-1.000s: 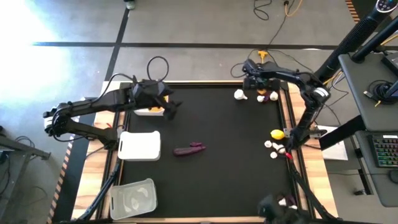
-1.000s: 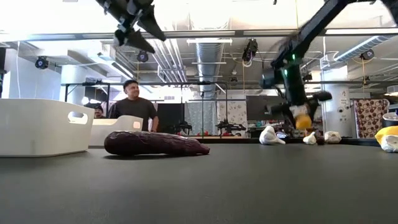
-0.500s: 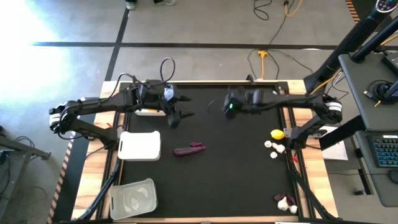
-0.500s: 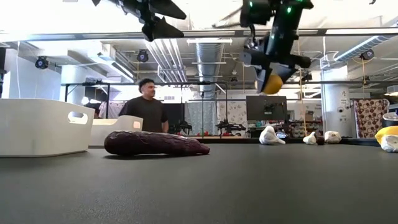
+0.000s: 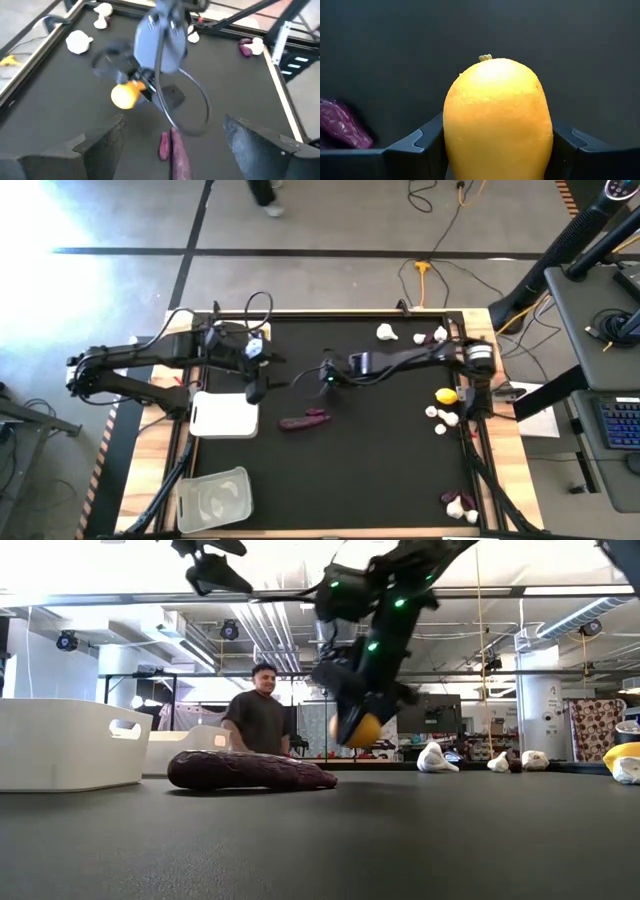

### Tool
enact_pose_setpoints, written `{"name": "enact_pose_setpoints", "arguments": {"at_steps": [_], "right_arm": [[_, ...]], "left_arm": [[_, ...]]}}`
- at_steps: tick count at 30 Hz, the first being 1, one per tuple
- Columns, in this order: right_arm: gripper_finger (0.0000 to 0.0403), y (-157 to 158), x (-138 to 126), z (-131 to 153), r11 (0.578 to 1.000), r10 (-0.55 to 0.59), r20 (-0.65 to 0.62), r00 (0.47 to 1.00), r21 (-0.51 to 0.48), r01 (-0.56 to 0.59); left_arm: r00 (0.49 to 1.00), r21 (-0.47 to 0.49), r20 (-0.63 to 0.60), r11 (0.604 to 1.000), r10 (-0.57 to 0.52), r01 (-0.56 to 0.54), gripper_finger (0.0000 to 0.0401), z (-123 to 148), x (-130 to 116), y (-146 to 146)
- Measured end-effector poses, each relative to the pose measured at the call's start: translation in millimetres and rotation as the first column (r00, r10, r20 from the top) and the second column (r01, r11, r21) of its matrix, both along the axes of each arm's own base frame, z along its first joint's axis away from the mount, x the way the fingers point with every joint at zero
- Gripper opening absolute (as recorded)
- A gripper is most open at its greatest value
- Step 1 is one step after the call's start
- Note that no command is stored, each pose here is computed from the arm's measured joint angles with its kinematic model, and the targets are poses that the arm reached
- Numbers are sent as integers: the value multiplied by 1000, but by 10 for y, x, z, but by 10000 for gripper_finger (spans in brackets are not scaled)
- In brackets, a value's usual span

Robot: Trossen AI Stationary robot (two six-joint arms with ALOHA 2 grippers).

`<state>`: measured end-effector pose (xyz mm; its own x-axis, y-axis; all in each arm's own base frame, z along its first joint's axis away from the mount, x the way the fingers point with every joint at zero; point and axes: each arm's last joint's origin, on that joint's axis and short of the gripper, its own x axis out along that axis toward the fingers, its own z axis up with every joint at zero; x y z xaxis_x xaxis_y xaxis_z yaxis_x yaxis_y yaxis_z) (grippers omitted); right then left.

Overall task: Sort produce into baskets
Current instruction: Put the lemon into the top white bin

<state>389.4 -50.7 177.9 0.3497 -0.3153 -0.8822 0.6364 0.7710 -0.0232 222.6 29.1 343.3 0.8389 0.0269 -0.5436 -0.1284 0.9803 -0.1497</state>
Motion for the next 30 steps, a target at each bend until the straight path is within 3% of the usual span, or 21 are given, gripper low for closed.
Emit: {"name": "enact_pose_setpoints", "arguments": {"at_steps": [7, 13, 18, 24, 30], "right_arm": [[230, -12, 380, -263, 969, 246, -73, 967, 27, -245], [253, -29, 533, -331, 954, 299, -108, 948, 17, -299], [283, -27, 500, -279, 955, 298, -144, 944, 32, -296], [334, 36, 353, 46, 960, 278, -142, 950, 74, -270], [361, 226, 81, 609, 949, 311, -110, 944, 93, -302]], "left_arm": [[993, -12, -28, 993, 119, -119, 315, -15, -234, -9], [987, -36, -65, 988, 149, -152, 315, -271, -278, -13], [988, -33, -45, 988, 147, -149, 315, -449, -251, -10], [993, -5, -36, 993, 115, -116, 319, -605, -192, -4], [989, 49, -144, 998, 45, -38, 348, -885, -30, 15]]}}
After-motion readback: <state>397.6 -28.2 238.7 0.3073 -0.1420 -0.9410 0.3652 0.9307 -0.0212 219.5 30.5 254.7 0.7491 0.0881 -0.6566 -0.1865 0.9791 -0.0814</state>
